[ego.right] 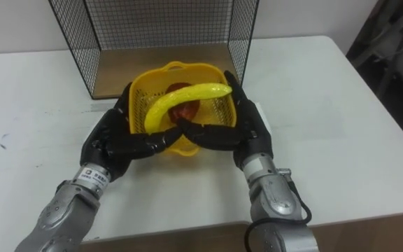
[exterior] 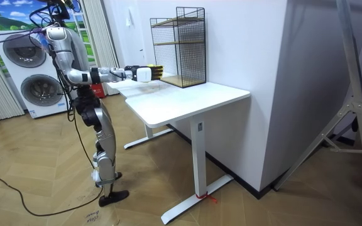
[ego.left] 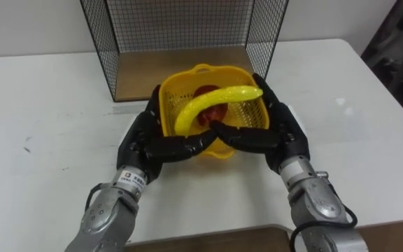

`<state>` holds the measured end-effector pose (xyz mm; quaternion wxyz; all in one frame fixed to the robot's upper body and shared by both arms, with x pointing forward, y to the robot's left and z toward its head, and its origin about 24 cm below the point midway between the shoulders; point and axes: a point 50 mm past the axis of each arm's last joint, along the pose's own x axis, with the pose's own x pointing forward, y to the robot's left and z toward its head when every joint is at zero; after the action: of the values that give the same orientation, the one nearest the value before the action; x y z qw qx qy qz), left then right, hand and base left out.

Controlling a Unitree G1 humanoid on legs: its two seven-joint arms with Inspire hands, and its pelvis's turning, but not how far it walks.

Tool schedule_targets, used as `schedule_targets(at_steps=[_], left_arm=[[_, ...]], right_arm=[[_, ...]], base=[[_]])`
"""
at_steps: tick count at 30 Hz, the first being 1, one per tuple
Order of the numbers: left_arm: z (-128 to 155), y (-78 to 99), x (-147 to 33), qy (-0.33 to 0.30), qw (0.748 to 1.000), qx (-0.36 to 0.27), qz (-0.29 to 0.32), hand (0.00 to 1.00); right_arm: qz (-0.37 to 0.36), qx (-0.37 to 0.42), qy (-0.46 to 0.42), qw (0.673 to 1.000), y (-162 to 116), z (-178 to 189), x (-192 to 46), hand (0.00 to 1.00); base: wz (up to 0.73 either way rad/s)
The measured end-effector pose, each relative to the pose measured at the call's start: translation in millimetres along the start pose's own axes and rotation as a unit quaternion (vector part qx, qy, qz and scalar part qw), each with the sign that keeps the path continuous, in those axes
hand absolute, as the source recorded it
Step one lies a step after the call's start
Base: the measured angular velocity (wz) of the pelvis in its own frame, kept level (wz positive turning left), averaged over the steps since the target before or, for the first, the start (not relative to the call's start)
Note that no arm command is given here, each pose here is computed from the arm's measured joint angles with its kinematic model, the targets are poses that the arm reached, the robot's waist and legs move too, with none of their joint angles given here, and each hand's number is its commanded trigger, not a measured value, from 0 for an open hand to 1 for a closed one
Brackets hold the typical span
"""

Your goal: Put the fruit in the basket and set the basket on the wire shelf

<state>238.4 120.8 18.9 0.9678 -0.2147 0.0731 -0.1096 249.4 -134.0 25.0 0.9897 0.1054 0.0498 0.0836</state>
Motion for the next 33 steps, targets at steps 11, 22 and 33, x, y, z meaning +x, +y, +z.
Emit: schedule_targets(at_steps=[11, 22, 33], left_arm=[[7.7, 1.9, -0.3, -0.019, 1.000, 0.019, 0.003, 0.00], [3.1, 1.4, 0.0, -0.013, 1.000, 0.017, 0.003, 0.00], [4.8, 3.7, -1.2, -0.015, 1.000, 0.023, 0.002, 0.00]], right_arm=[[0.010, 0.008, -0.008, 1.000, 1.4, 2.8, -1.6, 0.00], [0.013, 0.001, 0.001, 1.000, -4.6, 0.3, -1.7, 0.00], [0.022, 0.007, 0.002, 1.000, -2.5, 0.4, -1.5, 0.00]], base=[[-0.12], [-0.01], [0.03]])
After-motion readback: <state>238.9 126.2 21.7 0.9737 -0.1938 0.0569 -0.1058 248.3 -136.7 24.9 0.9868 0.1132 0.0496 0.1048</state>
